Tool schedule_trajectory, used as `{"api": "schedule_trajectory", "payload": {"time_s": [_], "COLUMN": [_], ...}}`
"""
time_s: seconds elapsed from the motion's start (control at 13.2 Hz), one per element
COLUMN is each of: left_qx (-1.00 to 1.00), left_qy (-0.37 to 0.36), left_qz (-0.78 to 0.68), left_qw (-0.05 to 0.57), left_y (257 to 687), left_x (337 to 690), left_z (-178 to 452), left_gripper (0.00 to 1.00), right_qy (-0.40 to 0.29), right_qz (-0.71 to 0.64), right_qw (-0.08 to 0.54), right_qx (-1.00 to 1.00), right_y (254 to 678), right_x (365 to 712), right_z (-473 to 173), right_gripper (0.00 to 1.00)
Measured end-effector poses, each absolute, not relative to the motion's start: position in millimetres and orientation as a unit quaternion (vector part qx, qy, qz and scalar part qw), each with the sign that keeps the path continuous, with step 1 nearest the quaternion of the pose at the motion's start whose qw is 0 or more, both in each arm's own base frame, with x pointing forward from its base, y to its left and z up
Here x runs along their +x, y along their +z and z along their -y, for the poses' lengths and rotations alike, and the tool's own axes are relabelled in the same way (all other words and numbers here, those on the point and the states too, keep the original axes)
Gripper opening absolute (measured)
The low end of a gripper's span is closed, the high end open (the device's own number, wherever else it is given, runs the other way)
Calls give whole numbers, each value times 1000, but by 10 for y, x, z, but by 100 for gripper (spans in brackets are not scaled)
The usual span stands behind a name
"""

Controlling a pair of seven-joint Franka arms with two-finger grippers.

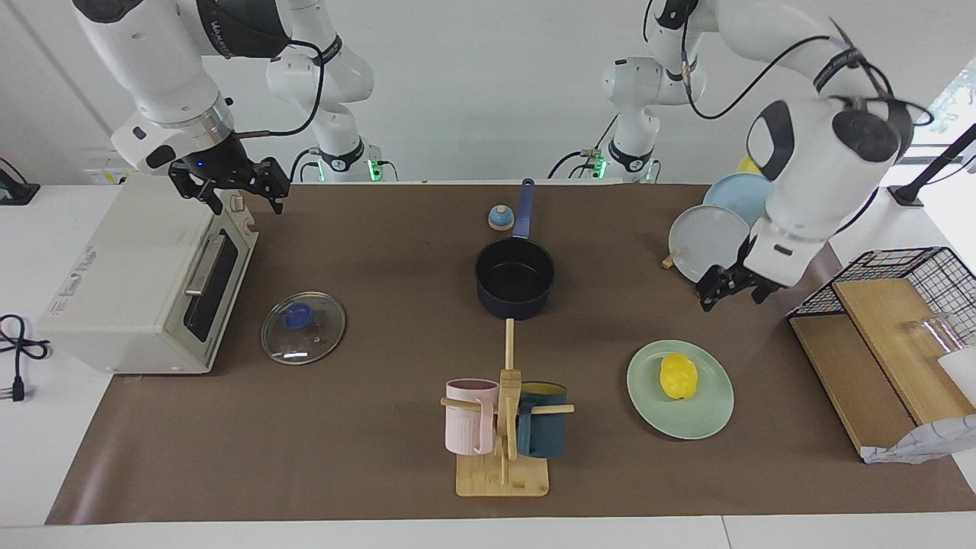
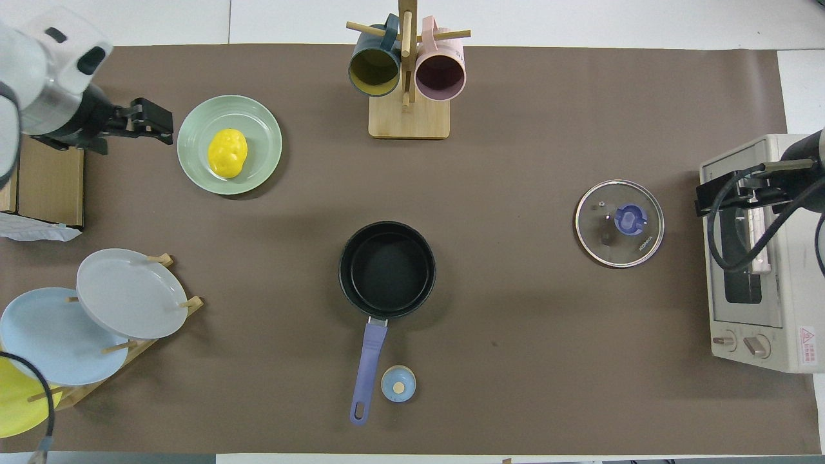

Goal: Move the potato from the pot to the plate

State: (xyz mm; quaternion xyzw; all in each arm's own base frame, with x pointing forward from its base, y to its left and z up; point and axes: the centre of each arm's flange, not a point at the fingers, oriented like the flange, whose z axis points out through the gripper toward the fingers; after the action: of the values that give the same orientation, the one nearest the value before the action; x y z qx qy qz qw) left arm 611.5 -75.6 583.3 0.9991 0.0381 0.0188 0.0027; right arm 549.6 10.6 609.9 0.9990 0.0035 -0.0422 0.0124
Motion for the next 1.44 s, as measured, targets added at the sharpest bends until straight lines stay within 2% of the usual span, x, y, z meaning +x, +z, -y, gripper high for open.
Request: {"api": "schedule_trajectory", "payload": {"time_s": [0.23, 0.38, 0.76, 1.44], "left_qx": [999, 999, 1000, 1000], "left_qy": [18, 7, -22, -14], "left_qz": [-40, -36, -16, -15], "left_qw": [3, 1, -3, -1], "left_y": [6493, 6526, 6241, 6348], "left_x": [5569, 5420, 5391, 5381], "left_z": [649, 632, 636, 622], "left_gripper": [100, 100, 100, 100], "right_qy": [-41, -41, -41, -41], "right_qz": [-7, -8, -8, -8], "right_qw": [12, 13, 13, 13], "right_qx": [999, 999, 999, 999], "right_y": [6105, 6108, 6108, 6108], "right_x": [5495, 5494, 5494, 5494], "right_z": [-143, -157, -155, -155], "right_gripper": [100, 100, 100, 100]}}
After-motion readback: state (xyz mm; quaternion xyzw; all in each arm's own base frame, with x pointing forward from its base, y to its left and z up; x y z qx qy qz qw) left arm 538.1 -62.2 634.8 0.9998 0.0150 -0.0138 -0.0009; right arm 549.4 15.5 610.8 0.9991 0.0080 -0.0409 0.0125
